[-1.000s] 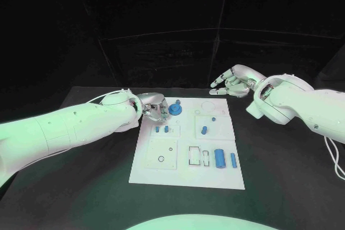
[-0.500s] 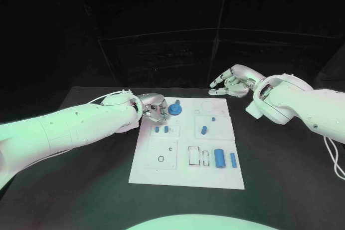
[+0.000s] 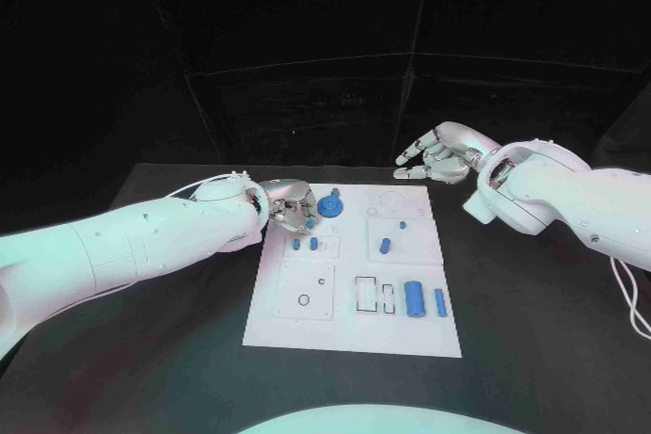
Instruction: Assemble the parts on the task board
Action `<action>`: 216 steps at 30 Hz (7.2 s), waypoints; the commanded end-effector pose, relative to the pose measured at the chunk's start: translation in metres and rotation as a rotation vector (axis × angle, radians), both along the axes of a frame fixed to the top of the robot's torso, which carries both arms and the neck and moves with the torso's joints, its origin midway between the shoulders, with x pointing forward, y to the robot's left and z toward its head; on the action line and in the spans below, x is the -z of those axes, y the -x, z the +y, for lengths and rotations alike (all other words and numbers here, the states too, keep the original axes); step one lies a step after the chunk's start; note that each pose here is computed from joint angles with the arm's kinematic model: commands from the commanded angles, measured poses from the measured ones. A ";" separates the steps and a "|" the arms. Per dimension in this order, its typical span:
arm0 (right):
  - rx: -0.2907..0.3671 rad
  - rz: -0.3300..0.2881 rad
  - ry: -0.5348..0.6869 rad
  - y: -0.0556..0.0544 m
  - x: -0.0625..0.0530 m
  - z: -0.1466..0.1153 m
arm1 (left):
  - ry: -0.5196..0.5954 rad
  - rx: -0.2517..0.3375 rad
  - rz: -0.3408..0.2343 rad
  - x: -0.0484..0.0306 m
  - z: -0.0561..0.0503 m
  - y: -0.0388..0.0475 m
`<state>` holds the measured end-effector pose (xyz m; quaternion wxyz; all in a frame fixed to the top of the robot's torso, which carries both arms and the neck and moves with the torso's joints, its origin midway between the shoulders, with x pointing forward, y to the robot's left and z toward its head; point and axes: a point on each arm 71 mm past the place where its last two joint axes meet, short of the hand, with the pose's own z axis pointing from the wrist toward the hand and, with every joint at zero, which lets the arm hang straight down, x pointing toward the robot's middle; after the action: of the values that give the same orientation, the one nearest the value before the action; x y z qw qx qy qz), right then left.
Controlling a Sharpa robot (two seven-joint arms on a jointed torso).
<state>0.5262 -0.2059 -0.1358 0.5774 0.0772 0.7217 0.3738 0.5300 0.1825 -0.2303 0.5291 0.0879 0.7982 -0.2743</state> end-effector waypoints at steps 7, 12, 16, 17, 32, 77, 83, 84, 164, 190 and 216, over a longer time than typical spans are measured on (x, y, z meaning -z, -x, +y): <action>-0.007 -0.001 -0.001 0.000 -0.001 -0.001 | -0.003 0.000 0.007 -0.0006 0.001 0.0005; -0.005 0.000 0.000 0.000 -0.001 -0.001 | -0.001 -0.004 0.002 -0.0009 0.003 0.0002; -0.001 0.003 0.003 0.000 -0.001 -0.002 | 0.000 -0.012 -0.004 -0.0014 0.006 0.0000; 0.000 0.005 0.005 0.000 -0.001 -0.002 | 0.001 -0.014 -0.006 -0.0015 0.008 0.0000; -0.069 -0.129 0.296 -0.002 0.008 -0.005 | 0.378 -0.200 0.049 -0.0278 0.058 -0.0059; -0.185 -0.192 0.626 0.024 0.080 0.025 | 1.250 -0.273 0.196 -0.0560 0.054 0.0197; -0.191 -0.193 0.625 0.025 0.081 0.028 | 1.248 -0.277 0.196 -0.0555 0.054 0.0192; -0.191 -0.194 0.625 0.025 0.081 0.028 | 1.247 -0.278 0.196 -0.0554 0.054 0.0191; -0.426 -0.305 0.350 0.108 0.076 0.143 | 1.274 -0.313 0.208 -0.0543 0.057 0.0160; -0.466 -0.251 0.403 0.115 0.104 0.158 | 1.273 -0.311 0.215 -0.0538 0.054 0.0150; -0.444 -0.272 0.462 0.116 0.110 0.163 | 1.271 -0.310 0.226 -0.0530 0.054 0.0146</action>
<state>0.4105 -0.0431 -0.2453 0.5718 -0.2563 0.7030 0.3364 0.5153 0.2374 -0.1785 0.4294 -0.3877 0.5353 -0.6154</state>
